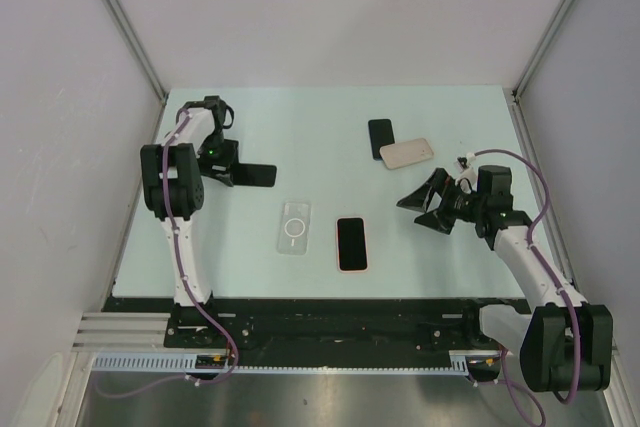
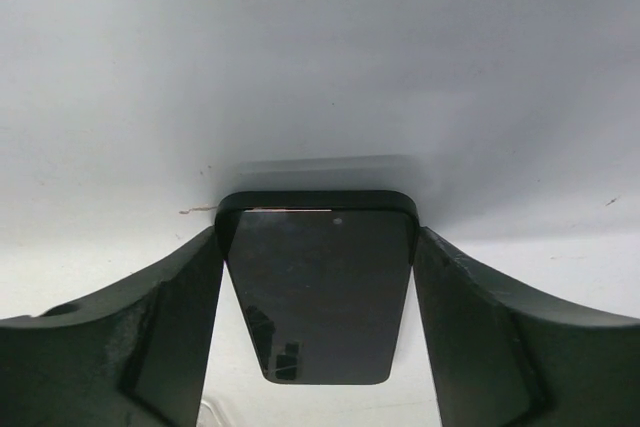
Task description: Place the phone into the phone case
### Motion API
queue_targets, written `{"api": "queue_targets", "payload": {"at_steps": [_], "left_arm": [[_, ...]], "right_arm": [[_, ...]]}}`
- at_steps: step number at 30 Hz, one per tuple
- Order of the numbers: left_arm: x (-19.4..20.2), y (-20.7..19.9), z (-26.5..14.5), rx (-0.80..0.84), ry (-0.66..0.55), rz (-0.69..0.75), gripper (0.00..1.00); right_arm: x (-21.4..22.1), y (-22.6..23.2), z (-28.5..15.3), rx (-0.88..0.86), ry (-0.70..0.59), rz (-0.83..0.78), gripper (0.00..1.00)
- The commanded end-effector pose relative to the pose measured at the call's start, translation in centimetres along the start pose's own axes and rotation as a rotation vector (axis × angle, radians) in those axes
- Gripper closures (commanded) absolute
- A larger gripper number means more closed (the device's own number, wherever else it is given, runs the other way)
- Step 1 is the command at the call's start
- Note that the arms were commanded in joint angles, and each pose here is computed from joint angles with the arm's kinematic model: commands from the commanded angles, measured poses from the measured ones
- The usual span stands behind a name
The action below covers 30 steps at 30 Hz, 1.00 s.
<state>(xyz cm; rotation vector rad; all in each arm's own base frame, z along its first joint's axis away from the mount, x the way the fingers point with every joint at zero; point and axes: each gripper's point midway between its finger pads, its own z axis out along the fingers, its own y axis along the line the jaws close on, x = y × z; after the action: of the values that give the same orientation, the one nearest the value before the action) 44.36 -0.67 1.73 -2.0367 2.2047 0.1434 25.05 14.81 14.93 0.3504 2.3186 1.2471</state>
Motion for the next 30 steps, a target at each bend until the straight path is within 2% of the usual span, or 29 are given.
{"api": "queue_targets", "payload": {"at_steps": [1,3,11,12,14,15,18,23,27,30], "left_arm": [[-1.0,1.0,-1.5,-0.010,-0.053,0.056,0.32],[-1.4,1.0,-2.4,0.008,-0.071,0.097,0.38],[-3.5,2.0,-5.5,0.063,-0.159,0.393,0.49],[-3.3,2.6,-5.4,0.059,-0.153,0.425,0.53],[-3.6,2.5,-6.8,0.119,-0.167,0.514,0.55],[-2.2,2.7,-7.0,0.127,-0.169,0.578,0.59],[-1.9,3.9,-8.0,0.145,-0.192,0.692,0.64],[1.5,3.9,-9.1,0.356,-0.127,0.943,0.73],[3.2,5.0,-8.6,0.415,-0.078,1.065,0.89],[3.8,5.4,-8.6,0.435,-0.085,1.136,0.99]], "right_arm": [[-1.0,1.7,-0.8,-0.020,-0.043,-0.076,0.00],[-1.0,2.2,-1.0,-0.032,-0.054,-0.090,0.00],[0.7,4.6,0.5,-0.068,-0.015,-0.104,0.00],[1.1,4.8,0.7,-0.070,-0.009,-0.109,0.00],[2.0,5.4,1.3,-0.064,0.001,-0.127,0.01],[2.1,5.6,1.6,-0.065,-0.002,-0.139,0.00],[2.8,6.1,2.7,-0.064,0.013,-0.135,0.00],[4.0,7.0,4.3,-0.078,0.040,-0.132,0.02],[4.2,8.2,6.1,-0.122,0.038,-0.181,0.02],[4.2,9.0,7.8,-0.158,0.042,-0.262,0.02]]}}
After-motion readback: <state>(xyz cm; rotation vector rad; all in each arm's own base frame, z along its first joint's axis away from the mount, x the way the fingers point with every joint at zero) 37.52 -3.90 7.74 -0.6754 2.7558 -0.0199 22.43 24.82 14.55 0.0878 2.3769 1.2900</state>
